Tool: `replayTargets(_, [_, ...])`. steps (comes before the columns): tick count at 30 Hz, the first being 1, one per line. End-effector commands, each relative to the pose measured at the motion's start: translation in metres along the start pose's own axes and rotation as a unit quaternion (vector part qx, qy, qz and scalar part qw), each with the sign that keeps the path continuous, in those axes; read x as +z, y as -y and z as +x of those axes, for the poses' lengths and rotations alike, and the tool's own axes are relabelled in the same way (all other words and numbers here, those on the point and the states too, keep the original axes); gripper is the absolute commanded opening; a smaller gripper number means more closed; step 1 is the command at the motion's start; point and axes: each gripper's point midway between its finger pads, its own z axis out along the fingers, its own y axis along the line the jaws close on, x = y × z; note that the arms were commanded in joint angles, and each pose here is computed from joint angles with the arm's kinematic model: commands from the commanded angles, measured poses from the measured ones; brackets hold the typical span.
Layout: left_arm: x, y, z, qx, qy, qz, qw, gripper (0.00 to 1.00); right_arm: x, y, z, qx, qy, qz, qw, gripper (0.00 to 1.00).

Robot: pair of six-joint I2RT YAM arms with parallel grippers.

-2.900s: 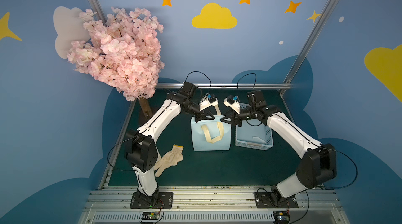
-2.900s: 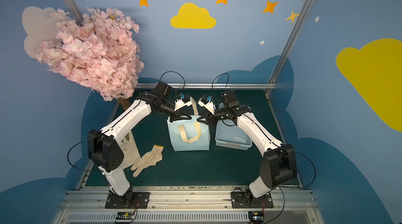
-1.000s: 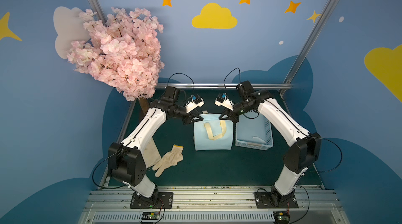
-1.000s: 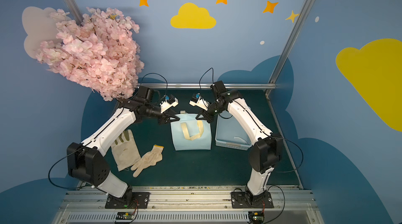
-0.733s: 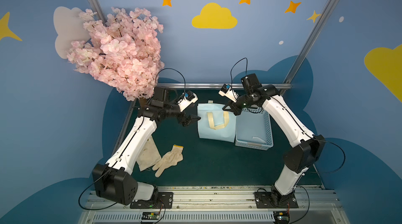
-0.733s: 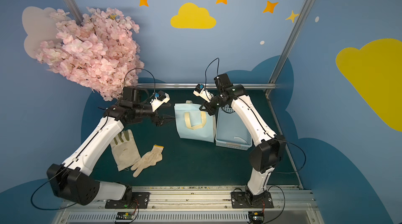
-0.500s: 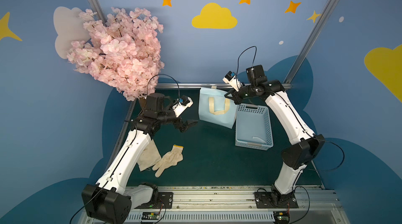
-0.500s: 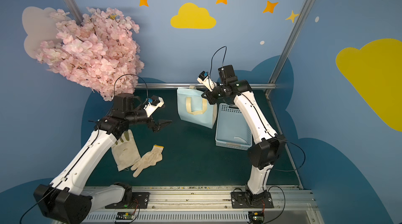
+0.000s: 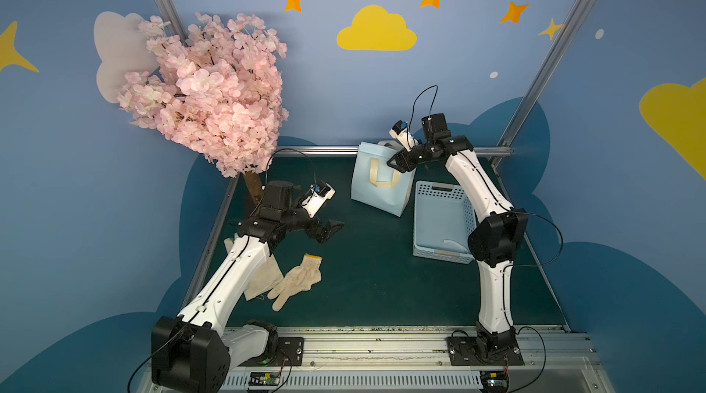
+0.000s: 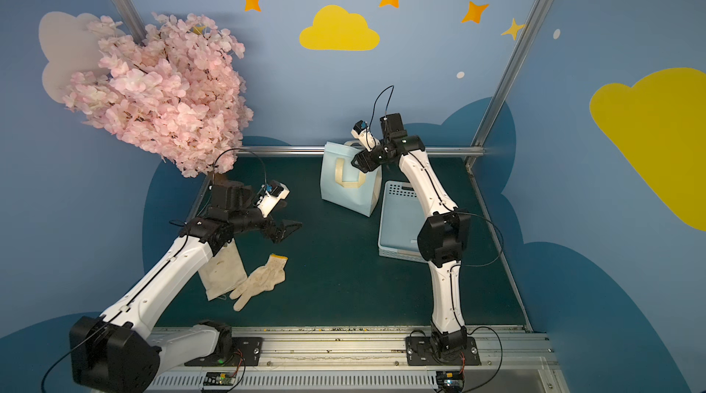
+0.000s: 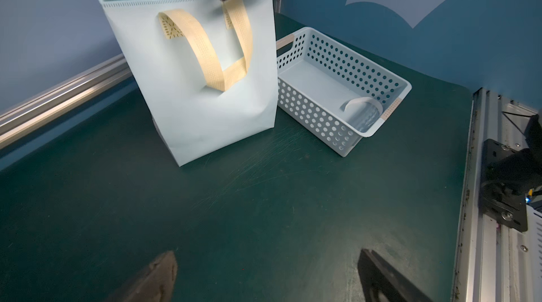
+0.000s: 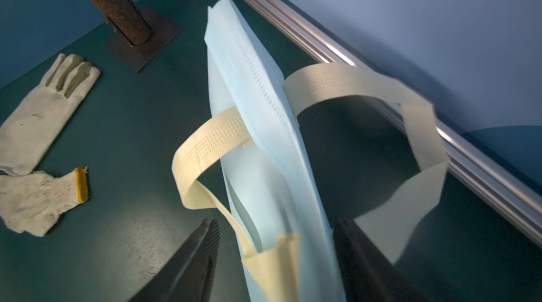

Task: Place the ice pack in the delivery bag
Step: Place the delivery bag at the center of the board, then reset both arms

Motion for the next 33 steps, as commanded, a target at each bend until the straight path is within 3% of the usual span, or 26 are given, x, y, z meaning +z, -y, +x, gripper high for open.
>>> replayTargets(1, [0.003, -0.014, 0.001, -0.030, 0.008, -0.033, 0.999, 1.00, -0.072, 0.002, -0.055, -0.031, 0.073, 0.071, 0.994, 0.86])
replayTargets(3, [0.005, -0.022, 0.004, -0.046, 0.008, -0.052, 0.998, 1.00, -0.102, 0.007, -0.061, -0.031, 0.082, 0.109, 0.990, 0.95])
replayTargets(8, [0.008, -0.051, 0.017, -0.092, 0.004, -0.129, 0.987, 1.00, -0.177, 0.015, -0.046, 0.016, 0.097, 0.177, 0.979, 0.98])
replayTargets(11, [0.002, -0.074, 0.026, -0.128, 0.009, -0.199, 0.972, 1.00, -0.203, 0.018, -0.014, 0.040, 0.086, 0.213, 0.972, 0.98])
replayTargets(15, [-0.012, -0.101, 0.038, -0.168, 0.039, -0.287, 0.942, 1.00, -0.230, 0.031, 0.055, 0.098, 0.073, 0.280, 0.952, 0.98])
replayTargets(19, [-0.022, -0.117, 0.049, -0.190, 0.053, -0.340, 0.919, 1.00, -0.234, 0.044, 0.140, 0.179, 0.075, 0.333, 0.923, 0.98])
replayTargets(23, [-0.024, -0.122, 0.056, -0.187, 0.057, -0.352, 0.915, 1.00, -0.216, 0.038, 0.211, 0.193, 0.068, 0.353, 0.913, 0.98])
replayTargets(27, [-0.024, -0.125, 0.066, -0.186, 0.052, -0.359, 0.913, 1.00, -0.204, 0.031, 0.251, 0.174, 0.080, 0.376, 0.907, 0.98])
replayTargets(33, [-0.029, -0.133, 0.091, -0.202, 0.045, -0.382, 0.901, 1.00, -0.180, 0.034, 0.286, 0.197, 0.097, 0.369, 0.903, 0.98])
